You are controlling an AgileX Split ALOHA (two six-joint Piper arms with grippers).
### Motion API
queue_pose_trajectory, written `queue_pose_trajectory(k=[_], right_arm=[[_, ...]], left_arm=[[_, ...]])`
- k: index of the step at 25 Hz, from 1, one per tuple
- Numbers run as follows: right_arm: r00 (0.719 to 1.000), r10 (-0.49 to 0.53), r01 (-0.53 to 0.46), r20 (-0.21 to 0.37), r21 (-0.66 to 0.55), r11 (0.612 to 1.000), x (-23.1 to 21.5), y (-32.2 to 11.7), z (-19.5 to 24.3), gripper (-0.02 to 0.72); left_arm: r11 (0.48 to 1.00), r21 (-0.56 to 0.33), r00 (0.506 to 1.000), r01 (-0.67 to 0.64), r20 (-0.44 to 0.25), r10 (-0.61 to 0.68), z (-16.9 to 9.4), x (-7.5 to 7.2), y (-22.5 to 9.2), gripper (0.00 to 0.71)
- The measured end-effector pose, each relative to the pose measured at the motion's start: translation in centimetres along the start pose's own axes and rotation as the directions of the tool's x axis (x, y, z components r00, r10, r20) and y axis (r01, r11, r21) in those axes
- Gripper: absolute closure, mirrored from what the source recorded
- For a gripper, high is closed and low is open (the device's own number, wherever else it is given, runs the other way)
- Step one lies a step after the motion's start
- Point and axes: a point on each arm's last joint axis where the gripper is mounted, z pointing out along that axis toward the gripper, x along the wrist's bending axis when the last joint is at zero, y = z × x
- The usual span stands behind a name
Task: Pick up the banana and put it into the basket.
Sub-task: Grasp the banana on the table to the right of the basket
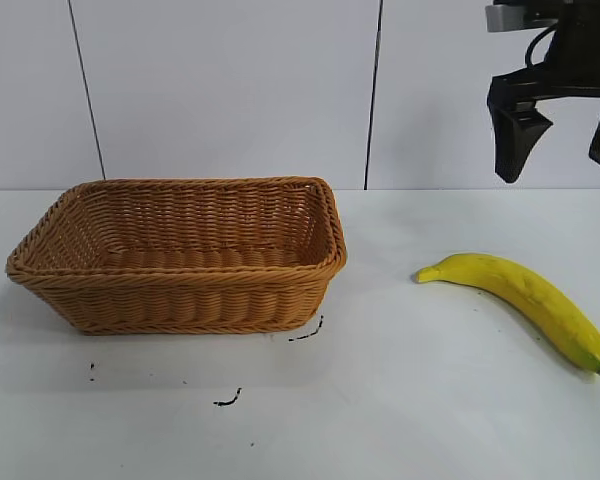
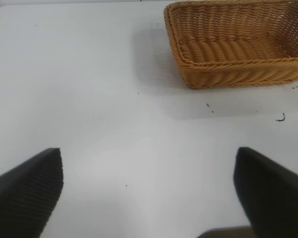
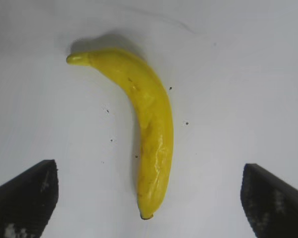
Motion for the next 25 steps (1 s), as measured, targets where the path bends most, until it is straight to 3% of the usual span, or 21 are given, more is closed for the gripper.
queue_pose_trajectory(k=[3, 11, 17, 25], right_arm=[[0.999, 0.011, -0.010, -0.033, 0.045, 0.999, 0.2, 0.2, 2.2, 0.013], [0.999, 0.018, -0.011, -0.046, 0.155, 0.988, 0.0, 0.2, 7.8, 0.013], [1.000, 0.013, -0.012, -0.001, 0.186, 0.983, -0.4, 0.1, 10.7, 0.013], [1.000, 0.024, -0.025, 0.009, 0.169, 0.985, -0.5, 0.3, 11.6, 0.013]], left_arm=[[1.000, 0.000, 1.000, 0.000, 0.000, 0.000, 0.0, 0.0, 0.0, 0.017], [1.000, 0.000, 1.000, 0.000, 0.000, 0.000, 0.0, 0.0, 0.0, 0.017], [1.000, 0.000, 1.000, 0.000, 0.000, 0.000, 0.0, 0.0, 0.0, 0.017], [1.000, 0.000, 1.000, 0.000, 0.000, 0.000, 0.0, 0.0, 0.0, 0.017]])
